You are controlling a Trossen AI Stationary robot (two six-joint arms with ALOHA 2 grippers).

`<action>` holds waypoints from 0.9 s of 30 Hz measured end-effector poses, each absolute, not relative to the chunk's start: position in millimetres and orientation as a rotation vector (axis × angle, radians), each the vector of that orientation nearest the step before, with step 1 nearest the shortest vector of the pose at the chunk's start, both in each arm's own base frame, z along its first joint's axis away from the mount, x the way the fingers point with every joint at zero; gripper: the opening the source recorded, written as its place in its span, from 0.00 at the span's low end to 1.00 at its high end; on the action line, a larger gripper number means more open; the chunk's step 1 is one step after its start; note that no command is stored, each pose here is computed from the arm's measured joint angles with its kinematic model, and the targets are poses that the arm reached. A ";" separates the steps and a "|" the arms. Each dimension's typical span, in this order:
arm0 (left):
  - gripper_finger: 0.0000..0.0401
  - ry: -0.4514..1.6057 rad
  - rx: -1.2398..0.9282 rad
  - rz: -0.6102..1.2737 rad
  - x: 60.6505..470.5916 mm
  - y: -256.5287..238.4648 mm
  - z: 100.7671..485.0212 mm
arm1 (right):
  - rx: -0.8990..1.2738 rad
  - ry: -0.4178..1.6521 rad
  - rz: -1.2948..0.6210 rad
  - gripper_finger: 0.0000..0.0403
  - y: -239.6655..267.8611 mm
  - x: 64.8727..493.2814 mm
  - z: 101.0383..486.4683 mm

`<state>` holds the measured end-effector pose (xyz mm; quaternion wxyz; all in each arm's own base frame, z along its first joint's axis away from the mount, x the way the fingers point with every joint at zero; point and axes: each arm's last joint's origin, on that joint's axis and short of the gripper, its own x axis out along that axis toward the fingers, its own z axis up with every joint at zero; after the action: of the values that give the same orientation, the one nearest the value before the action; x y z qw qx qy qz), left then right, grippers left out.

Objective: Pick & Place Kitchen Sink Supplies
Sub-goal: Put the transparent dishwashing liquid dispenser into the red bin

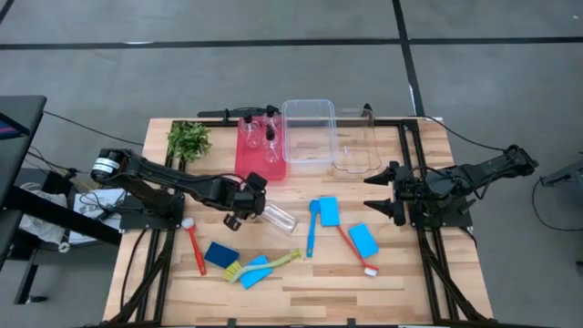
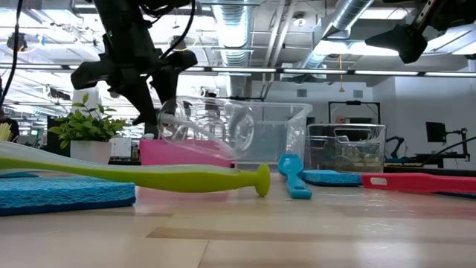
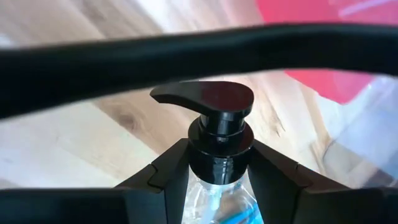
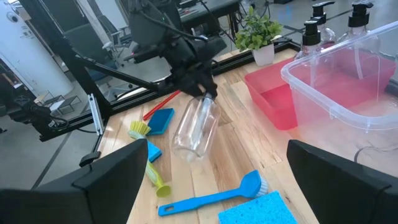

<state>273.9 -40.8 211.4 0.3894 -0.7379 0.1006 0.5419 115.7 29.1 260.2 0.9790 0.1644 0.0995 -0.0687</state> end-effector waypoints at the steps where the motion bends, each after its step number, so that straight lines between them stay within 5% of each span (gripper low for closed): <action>1: 0.37 0.261 -1.858 1.366 273.1 -40.4 212.9 | 0.331 0.201 -0.138 0.94 29.2 115.7 260.2; 27: 0.37 0.185 -1.031 0.975 241.9 -24.5 319.1 | 0.331 0.200 -0.138 0.94 29.2 115.7 260.2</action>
<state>241.9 -24.5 319.1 0.7547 -0.4727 0.0848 0.4470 115.7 29.2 260.2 0.9790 0.1644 0.0995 -0.0686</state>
